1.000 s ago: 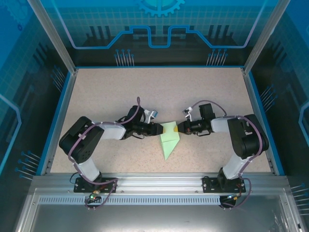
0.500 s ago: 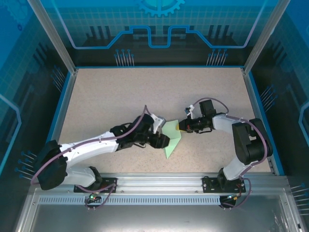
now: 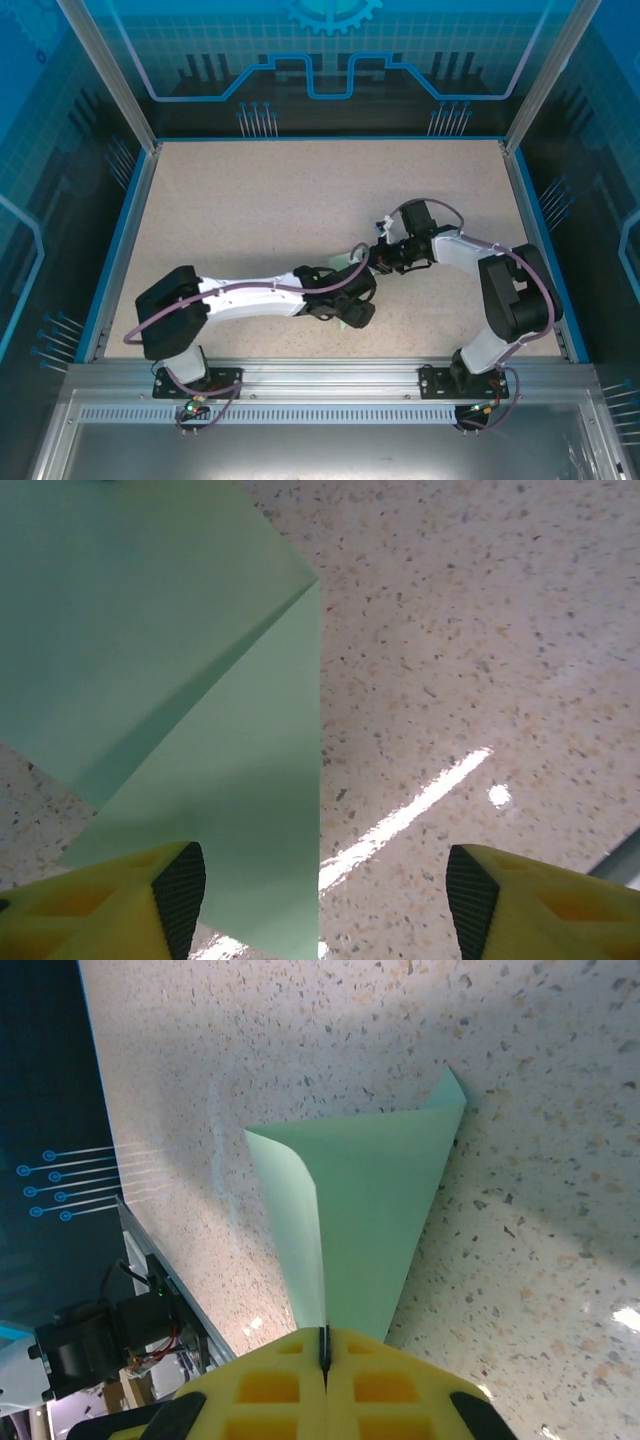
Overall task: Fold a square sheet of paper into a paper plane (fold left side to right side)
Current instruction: Fold the wing for the fifth time at the center of the table.
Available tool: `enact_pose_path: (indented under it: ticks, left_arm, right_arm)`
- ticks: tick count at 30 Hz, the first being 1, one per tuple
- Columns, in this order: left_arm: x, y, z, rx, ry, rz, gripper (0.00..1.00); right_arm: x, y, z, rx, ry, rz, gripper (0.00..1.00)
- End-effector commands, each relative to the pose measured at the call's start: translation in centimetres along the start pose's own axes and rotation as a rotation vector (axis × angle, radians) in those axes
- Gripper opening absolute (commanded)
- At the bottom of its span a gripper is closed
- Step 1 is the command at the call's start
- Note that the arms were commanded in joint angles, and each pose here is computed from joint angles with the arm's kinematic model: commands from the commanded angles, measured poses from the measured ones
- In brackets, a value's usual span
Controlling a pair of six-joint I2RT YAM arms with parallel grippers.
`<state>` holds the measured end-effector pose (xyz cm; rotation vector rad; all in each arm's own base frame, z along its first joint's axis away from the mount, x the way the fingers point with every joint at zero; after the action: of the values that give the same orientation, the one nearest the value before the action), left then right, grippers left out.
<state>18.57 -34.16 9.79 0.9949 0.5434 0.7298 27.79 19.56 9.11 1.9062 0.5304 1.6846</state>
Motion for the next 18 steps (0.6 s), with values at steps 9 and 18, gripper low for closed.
enact_pose_path:
  ticks: [9, 18]
  left_arm:
    - [0.9, -1.9, -0.6, 0.106, -0.012, 0.226, 0.58]
    - [0.7, -3.0, -1.0, 0.134, -0.008, 0.227, 0.44]
  right_arm:
    - [0.7, -0.8, 0.1, 0.024, -0.025, -0.032, 0.0]
    - [0.1, -1.5, 0.0, 0.038, -0.035, -0.055, 0.0]
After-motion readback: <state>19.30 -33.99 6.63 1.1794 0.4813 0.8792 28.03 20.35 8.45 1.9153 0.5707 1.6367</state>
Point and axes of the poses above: each hand's point on the last joint's axis, 136 mm out from that joint toward the fingers, its own y axis back along the fingers, its own x axis along the line the jaws close on, z = x × y, the point moved 3 cm from there along y, back along the fingers, and after that the axes turned 9 degrees about -y, right-handed, at the moved point
